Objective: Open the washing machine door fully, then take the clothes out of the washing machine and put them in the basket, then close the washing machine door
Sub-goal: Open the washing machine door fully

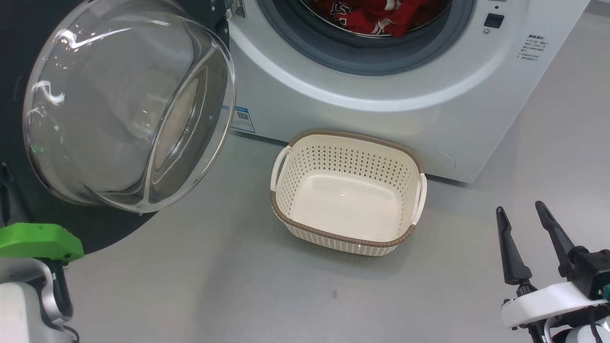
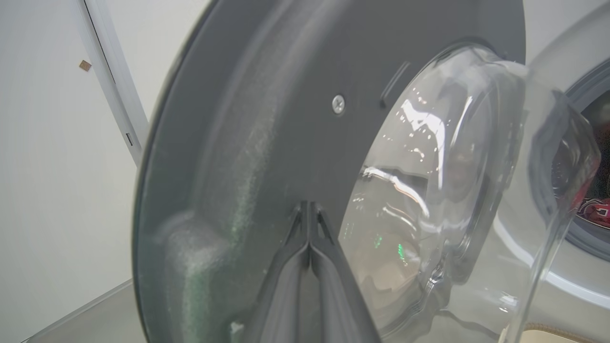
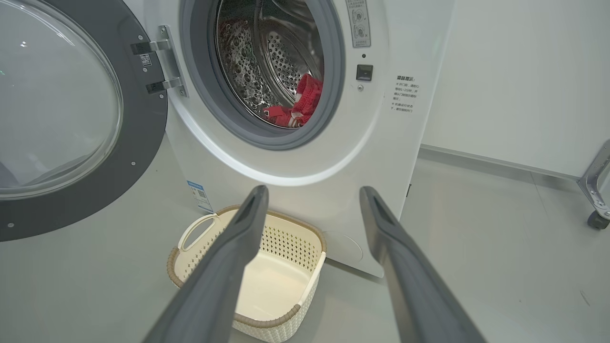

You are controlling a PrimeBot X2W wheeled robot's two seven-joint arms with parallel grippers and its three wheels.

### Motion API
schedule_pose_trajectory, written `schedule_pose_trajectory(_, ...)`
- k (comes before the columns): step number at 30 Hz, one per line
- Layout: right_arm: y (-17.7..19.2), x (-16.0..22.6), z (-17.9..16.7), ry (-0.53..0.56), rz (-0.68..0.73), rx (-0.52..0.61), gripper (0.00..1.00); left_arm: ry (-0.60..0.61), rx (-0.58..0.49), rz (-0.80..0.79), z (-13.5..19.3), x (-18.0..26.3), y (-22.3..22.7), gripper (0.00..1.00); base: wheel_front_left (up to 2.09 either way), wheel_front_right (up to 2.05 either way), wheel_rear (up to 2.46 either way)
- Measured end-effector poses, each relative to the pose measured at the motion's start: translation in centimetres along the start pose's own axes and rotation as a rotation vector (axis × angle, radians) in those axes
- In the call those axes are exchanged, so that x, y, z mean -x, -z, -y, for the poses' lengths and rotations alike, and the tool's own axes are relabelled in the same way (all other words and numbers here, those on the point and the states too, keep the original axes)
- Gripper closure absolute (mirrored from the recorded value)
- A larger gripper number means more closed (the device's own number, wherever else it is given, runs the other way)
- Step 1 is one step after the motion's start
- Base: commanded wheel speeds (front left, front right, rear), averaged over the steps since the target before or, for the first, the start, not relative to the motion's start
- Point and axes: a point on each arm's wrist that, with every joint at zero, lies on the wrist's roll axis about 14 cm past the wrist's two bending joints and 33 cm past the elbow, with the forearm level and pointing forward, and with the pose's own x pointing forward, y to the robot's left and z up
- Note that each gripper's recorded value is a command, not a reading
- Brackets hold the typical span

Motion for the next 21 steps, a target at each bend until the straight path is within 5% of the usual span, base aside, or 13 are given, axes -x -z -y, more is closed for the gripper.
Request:
schedule_pose_trajectory(9, -0.5, 0.4, 0.2, 0.015, 0.013, 0.001, 0.00, 0.022, 0.016, 0.005, 0.9, 1.4, 1.0, 1.00, 0.00, 0.00, 0.00)
schedule_pose_trajectory(21, -1.3, 1.0, 0.5, 0.036, 0.036, 0.007, 0.00, 0.213, 0.007, 0.014, 5.9, 4.4, 1.5, 1.00, 0.00, 0.00, 0.00)
